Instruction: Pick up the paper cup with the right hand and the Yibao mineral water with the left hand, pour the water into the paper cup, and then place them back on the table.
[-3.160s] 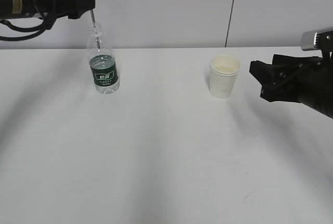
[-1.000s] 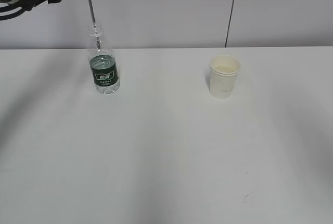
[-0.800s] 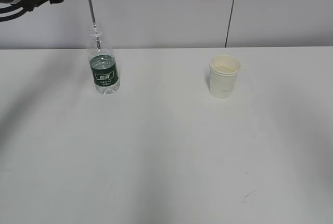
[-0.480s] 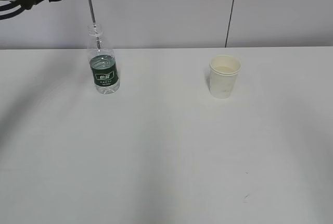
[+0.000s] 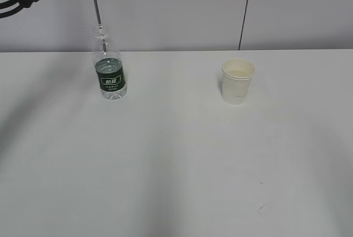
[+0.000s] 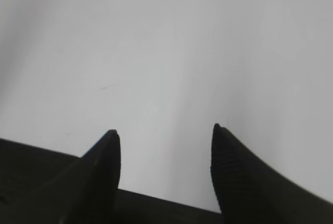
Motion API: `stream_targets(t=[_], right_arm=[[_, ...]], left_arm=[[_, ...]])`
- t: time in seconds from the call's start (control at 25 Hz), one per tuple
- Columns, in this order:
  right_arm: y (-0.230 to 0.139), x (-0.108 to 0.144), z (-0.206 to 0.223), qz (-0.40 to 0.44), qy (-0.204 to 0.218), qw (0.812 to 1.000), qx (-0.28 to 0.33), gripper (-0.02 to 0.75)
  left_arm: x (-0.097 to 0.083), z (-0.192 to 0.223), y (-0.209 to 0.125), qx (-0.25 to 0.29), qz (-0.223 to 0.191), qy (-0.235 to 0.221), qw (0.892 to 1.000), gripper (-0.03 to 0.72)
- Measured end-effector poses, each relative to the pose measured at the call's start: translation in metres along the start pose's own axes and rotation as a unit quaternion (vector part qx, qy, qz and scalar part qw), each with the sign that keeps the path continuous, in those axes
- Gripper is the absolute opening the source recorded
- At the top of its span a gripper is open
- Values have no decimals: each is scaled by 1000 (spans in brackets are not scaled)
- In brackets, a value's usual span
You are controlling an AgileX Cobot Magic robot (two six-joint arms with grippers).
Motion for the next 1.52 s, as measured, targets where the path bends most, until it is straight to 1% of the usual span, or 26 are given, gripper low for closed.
stream_targets(t=[0.2, 0.4, 0.6, 0.76, 1.08, 1.2, 1.24, 1.4, 1.52], right_arm=[[-2, 1, -8, -1, 3, 999, -33, 443], [-20, 3, -14, -2, 8, 999, -31, 443], [-27, 7, -23, -1, 20, 998, -66, 442], [-31, 8, -28, -3, 22, 996, -91, 443], [-32, 8, -31, -3, 23, 995, -100, 443], [-32, 8, -31, -3, 23, 995, -100, 443], [-32, 8, -31, -3, 23, 995, -100, 443], [-32, 8, -31, -3, 23, 995, -100, 443], [-32, 8, -31, -4, 22, 995, -100, 442]], left_arm=[[0, 0, 0, 0, 0, 1, 1000, 512], [0, 0, 0, 0, 0, 2, 1000, 512], [0, 0, 0, 0, 1, 2, 1000, 512], [1, 0, 0, 0, 1, 2, 1000, 512], [4, 0, 1, -2, 2, 15, 1000, 512], [7, 0, 1, -4, -1, 28, 1000, 512], [12, -1, 2, -8, -11, 45, 999, 512], [24, -2, 4, -19, -32, 91, 995, 512], [31, -4, 5, -25, -38, 119, 992, 512]])
Point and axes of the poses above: a point on each arm's last joint axis where the gripper is mounted, z pointing out along that axis toward the gripper, x along the wrist's bending axis when the last joint is at zero, y = z × x, the point moved 4 cm from there along z, pointing out along that axis toward the gripper, and after that the axes turned 4 degrees about z, right-handed, at the moved point
